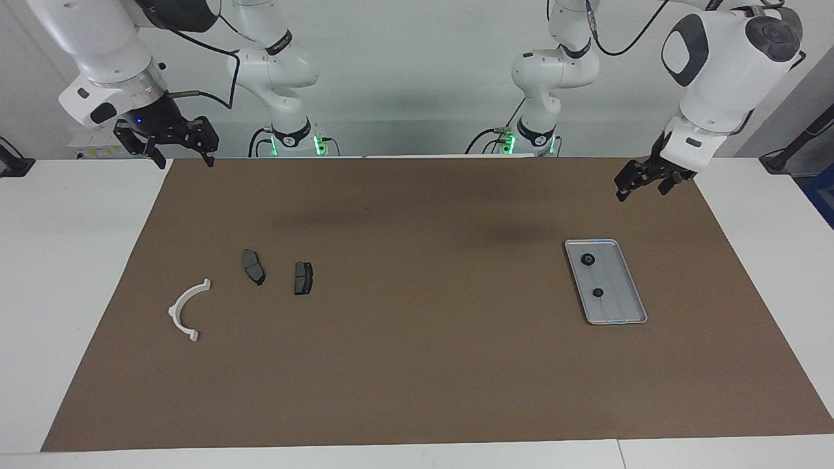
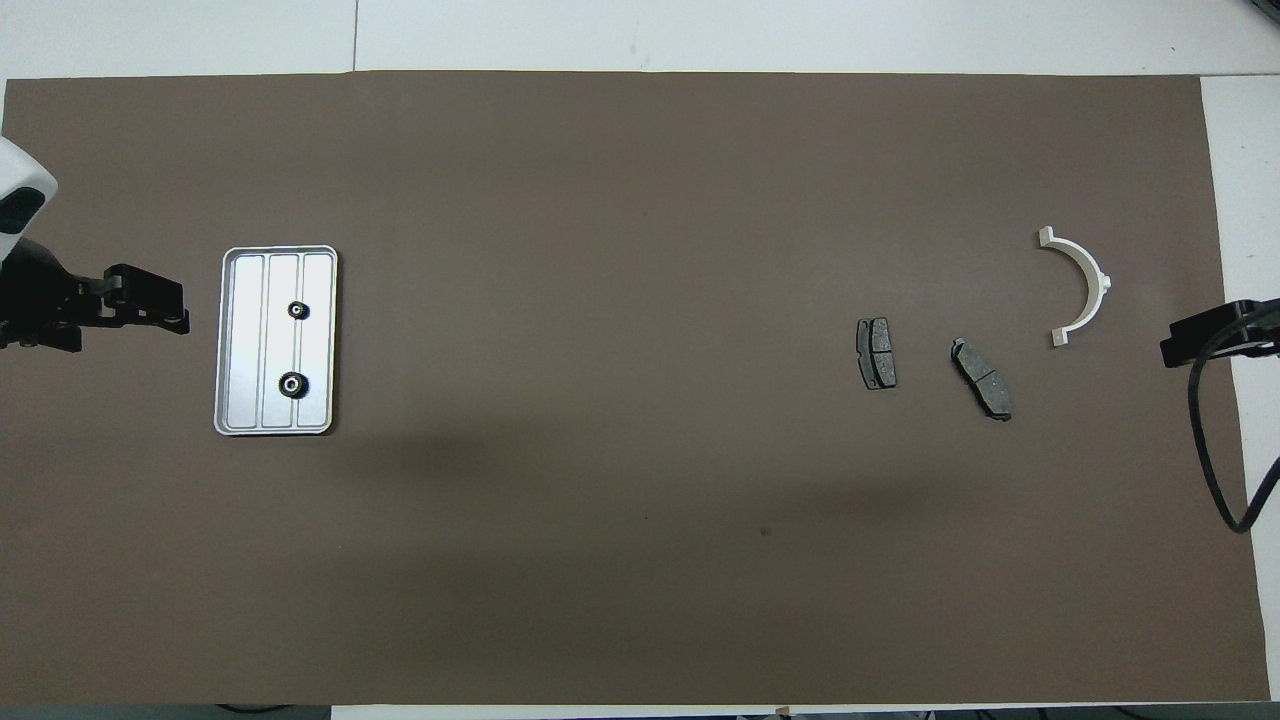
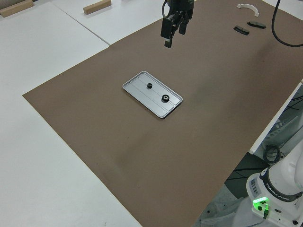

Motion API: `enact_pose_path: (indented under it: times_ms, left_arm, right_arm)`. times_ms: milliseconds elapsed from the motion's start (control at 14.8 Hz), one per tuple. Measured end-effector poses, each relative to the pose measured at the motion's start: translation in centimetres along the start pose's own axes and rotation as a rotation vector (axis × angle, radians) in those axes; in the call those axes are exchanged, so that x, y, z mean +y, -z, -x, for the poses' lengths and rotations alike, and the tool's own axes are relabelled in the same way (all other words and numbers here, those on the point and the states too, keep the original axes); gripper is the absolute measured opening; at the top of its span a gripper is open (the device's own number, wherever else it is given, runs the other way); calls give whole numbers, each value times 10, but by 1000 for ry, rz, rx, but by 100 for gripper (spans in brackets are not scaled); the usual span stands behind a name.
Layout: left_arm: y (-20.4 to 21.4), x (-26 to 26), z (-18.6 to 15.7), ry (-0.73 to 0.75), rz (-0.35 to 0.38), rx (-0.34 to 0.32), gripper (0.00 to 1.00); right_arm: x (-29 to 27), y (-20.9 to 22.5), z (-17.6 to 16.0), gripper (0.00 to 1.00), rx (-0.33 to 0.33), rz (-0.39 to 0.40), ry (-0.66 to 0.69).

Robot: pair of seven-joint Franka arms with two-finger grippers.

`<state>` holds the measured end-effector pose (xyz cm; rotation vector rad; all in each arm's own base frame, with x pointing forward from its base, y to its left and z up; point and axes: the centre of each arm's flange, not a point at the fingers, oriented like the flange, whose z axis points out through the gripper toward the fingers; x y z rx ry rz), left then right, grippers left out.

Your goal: Pick bearing gear from pile to tray

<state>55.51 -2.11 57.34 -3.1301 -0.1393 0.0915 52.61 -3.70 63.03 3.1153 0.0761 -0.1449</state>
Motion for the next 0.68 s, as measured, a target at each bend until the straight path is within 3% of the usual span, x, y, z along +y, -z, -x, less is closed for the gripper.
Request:
enact_pose_path:
  times_ms: [675]
  left_arm:
    - [2, 5, 2, -44, 0, 4, 100]
  right_arm:
    - [0, 0, 0, 90, 0, 0, 0]
